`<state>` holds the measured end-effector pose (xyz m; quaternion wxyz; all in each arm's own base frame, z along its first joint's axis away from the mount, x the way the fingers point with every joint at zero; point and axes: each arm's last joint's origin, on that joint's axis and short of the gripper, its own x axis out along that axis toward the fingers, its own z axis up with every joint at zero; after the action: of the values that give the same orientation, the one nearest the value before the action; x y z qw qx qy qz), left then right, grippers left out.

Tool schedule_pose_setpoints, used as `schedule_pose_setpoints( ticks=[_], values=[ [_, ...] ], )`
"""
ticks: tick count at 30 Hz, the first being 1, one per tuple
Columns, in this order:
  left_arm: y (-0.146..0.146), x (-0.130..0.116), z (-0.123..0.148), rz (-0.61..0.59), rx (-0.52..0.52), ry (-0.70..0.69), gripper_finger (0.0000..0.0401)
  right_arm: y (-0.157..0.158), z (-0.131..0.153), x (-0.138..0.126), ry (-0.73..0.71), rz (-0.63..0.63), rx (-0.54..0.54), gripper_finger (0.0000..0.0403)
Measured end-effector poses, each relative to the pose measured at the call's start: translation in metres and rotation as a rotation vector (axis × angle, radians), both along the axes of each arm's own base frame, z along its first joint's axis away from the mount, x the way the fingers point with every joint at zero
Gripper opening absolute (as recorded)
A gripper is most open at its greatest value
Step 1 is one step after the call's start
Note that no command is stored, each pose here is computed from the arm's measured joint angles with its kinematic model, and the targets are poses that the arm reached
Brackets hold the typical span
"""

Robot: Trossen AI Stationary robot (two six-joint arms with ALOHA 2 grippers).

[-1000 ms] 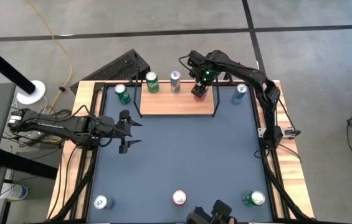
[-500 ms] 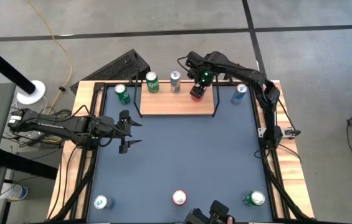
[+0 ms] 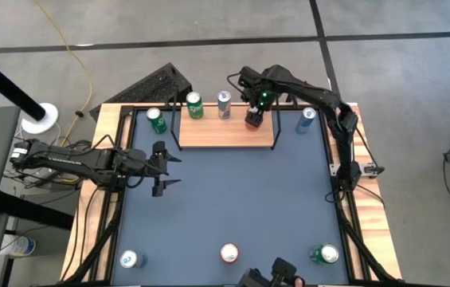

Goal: Place canned beverage on shelf
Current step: Put the top orange soda can on the shelf aligned with the other orange soda can

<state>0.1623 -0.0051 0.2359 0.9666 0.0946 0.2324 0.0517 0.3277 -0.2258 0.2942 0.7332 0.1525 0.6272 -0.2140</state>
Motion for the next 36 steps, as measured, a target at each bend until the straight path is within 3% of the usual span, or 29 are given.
schedule_pose_setpoints(
  ticks=[8, 14, 19, 28, 36],
  values=[
    [0.0, 0.0, 0.0, 0.001, -0.003, -0.002, 0.0316, 0.008, 0.03, 0.004, -0.02, 0.017, -0.077, 0.0341],
    [0.0, 0.0, 0.0, -0.002, 0.005, 0.005, 0.0316, 0.034, 0.067, 0.007, -0.065, 0.066, -0.107, 0.0341],
    [0.0, -0.001, -0.001, 0.005, -0.01, 0.012, 0.0316, 0.065, 0.099, 0.018, -0.152, 0.122, -0.221, 0.0341],
    [0.0, -0.001, -0.002, 0.005, -0.009, 0.021, 0.0316, 0.118, 0.105, 0.044, -0.22, 0.427, -0.295, 0.034],
    [0.0, -0.002, -0.003, 0.005, -0.008, 0.033, 0.0316, 0.119, 0.104, 0.048, -0.239, 0.469, -0.318, 0.0339]
  ],
)
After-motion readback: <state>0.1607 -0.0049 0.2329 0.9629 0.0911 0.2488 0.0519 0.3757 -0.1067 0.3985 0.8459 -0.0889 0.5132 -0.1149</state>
